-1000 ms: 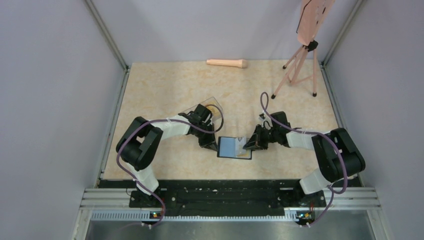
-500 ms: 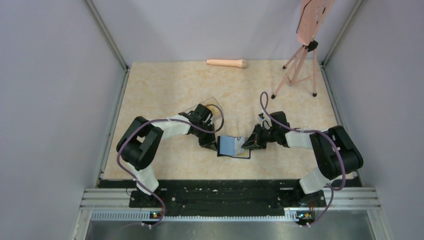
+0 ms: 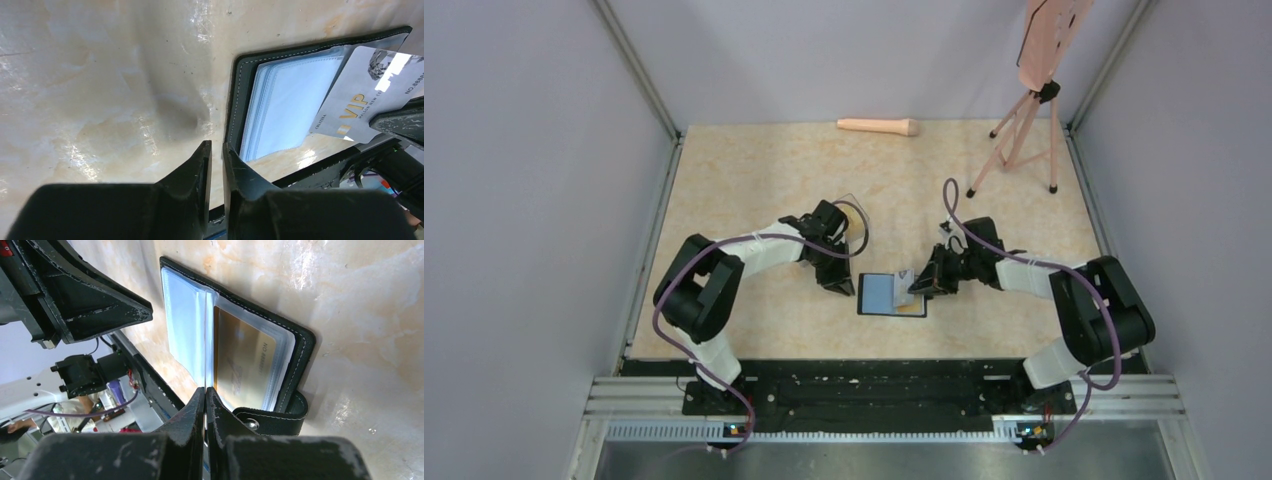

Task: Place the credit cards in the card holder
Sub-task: Insert the credit card into the card holder.

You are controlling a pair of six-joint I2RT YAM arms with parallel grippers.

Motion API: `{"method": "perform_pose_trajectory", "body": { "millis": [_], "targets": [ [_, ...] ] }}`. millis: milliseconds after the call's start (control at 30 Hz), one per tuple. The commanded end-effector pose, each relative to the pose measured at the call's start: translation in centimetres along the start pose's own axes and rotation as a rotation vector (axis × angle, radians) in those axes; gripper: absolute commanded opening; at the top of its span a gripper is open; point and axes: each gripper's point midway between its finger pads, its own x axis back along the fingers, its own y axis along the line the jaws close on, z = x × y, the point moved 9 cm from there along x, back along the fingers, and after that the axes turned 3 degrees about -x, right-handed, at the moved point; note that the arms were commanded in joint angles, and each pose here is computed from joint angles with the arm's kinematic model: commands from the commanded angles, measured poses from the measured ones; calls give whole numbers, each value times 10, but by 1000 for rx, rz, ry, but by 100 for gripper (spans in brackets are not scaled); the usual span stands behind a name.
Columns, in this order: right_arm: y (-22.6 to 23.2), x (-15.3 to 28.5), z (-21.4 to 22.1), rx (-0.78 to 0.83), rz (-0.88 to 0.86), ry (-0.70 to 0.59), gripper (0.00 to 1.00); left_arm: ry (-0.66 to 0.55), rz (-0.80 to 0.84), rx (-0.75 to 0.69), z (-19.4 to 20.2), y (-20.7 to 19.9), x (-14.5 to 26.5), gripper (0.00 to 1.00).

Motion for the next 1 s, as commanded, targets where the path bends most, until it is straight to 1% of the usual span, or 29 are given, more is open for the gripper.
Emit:
{"method": "perform_pose_trajectory", "body": {
  "millis": [0,200,433,633,967],
  "targets": [
    [0,-5,-3,46,-14,-5,0,-18,30,-17,-7,-6,3,17],
    [3,-8,-3,55,-74,9,0,13,55,-4,-6,-6,-8,10],
    [-1,-14,3,50,-80,43,0,32,54,7,-4,-4,-14,5],
    [-9,-22,8,24,-64,81,0,34,58,19,-3,-3,-16,3],
    [-13,-27,8,14,-70,59,0,31,73,26,0,-7,-17,2]
  ]
}}
